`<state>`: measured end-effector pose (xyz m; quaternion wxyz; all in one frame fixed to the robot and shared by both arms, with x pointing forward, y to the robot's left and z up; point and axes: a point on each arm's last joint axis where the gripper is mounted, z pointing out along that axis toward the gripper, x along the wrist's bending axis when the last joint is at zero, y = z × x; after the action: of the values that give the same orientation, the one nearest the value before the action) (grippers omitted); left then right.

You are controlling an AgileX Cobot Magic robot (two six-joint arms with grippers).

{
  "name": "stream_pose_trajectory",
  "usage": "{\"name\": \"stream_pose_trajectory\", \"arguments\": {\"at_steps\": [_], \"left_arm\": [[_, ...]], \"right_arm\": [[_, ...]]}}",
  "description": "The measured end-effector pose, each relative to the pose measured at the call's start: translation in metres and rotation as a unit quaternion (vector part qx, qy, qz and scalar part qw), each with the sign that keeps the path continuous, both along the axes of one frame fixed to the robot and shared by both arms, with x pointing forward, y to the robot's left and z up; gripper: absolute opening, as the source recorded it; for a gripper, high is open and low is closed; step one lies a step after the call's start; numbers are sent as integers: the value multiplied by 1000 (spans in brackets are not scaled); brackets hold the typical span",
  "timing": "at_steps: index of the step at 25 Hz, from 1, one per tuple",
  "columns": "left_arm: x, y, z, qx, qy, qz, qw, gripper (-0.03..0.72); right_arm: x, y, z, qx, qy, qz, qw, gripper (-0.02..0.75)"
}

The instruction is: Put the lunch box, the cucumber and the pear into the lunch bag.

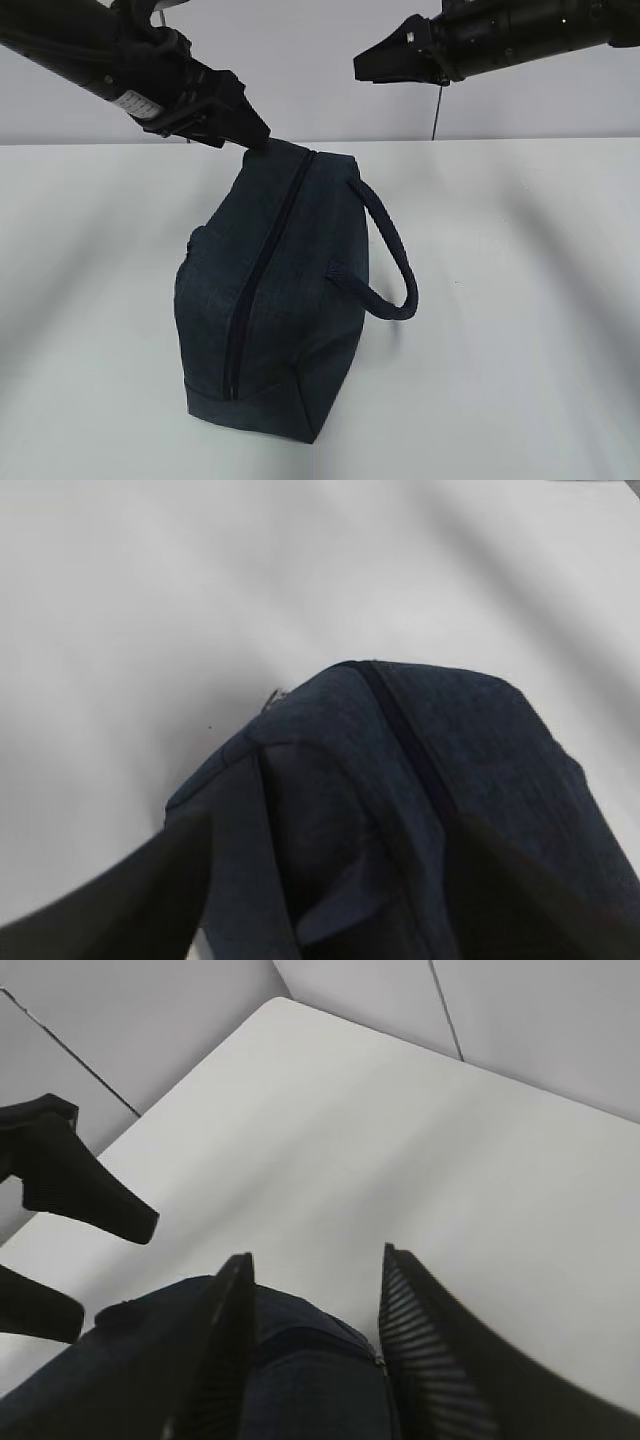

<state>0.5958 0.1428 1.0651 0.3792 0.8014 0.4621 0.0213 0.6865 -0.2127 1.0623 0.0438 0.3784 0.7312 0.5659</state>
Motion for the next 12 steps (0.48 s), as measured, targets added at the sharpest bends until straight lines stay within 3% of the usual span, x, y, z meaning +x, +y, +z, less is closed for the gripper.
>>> {"name": "stream_pose_trajectory", "arguments": {"at_steps": [8, 12], "left_arm": [[-2, 35, 17, -4, 7, 25, 1000, 453], [-8, 56, 34, -7, -6, 42, 999, 452]], "right_arm": [[-5, 1, 8, 27, 34, -9, 999, 335], [-14, 6, 9, 52, 79, 37, 995, 335]]}}
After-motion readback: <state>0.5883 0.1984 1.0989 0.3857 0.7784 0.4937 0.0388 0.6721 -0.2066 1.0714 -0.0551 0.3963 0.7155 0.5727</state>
